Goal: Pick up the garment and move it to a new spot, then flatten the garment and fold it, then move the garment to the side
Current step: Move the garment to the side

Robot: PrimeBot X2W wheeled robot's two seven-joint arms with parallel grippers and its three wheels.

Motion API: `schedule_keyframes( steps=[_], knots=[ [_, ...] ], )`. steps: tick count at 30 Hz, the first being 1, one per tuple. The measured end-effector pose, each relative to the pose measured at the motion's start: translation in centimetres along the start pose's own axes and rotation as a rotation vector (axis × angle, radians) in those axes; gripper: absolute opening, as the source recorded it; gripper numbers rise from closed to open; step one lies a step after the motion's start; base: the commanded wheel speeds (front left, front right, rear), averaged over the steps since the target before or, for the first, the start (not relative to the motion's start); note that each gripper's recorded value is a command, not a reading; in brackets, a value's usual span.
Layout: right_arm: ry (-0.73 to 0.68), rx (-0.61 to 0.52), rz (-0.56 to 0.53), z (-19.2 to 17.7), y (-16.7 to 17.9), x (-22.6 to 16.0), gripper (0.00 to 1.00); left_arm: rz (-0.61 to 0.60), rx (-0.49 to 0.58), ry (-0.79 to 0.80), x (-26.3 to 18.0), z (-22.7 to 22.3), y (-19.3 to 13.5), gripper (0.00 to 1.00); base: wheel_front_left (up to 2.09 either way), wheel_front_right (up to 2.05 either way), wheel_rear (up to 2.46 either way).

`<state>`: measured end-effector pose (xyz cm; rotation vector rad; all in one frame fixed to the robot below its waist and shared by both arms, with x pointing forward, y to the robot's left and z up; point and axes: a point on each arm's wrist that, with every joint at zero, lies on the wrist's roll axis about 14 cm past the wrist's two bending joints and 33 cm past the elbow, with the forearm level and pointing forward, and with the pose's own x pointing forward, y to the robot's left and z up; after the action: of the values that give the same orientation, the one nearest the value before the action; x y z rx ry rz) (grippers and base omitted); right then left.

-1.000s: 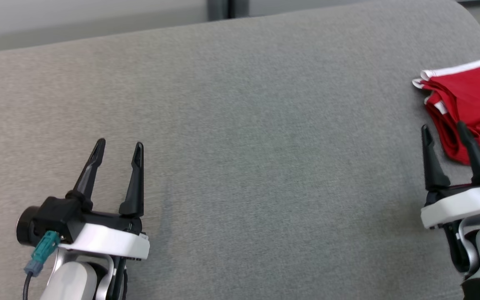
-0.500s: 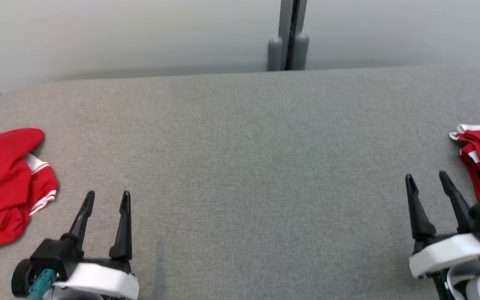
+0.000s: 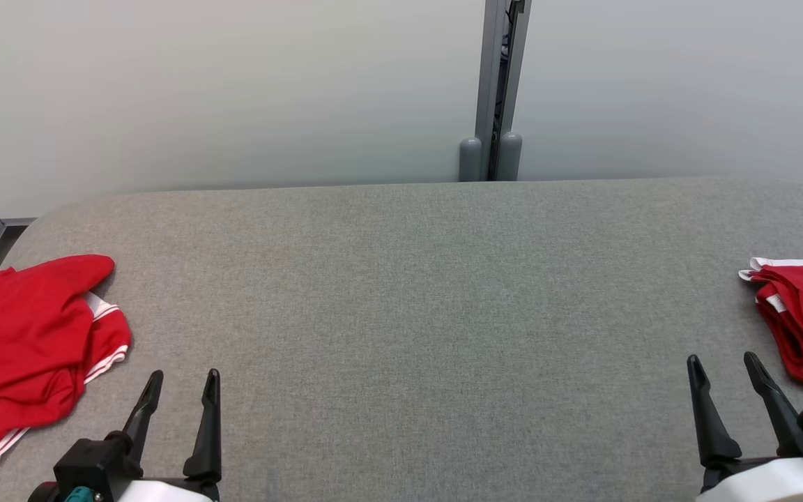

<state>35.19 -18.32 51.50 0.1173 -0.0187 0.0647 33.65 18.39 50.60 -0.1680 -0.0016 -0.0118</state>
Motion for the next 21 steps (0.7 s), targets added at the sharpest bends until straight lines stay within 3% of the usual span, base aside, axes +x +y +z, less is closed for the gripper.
schedule_keyframes(
  steps=[21],
  knots=[
    [-0.015, 0.000, -0.027, 1.2, -0.7, -1.6, 1.00, 0.004, 0.015, 0.026, -0.5, -0.6, 0.4, 1.00, 0.00, 0.00, 0.00]
  ],
)
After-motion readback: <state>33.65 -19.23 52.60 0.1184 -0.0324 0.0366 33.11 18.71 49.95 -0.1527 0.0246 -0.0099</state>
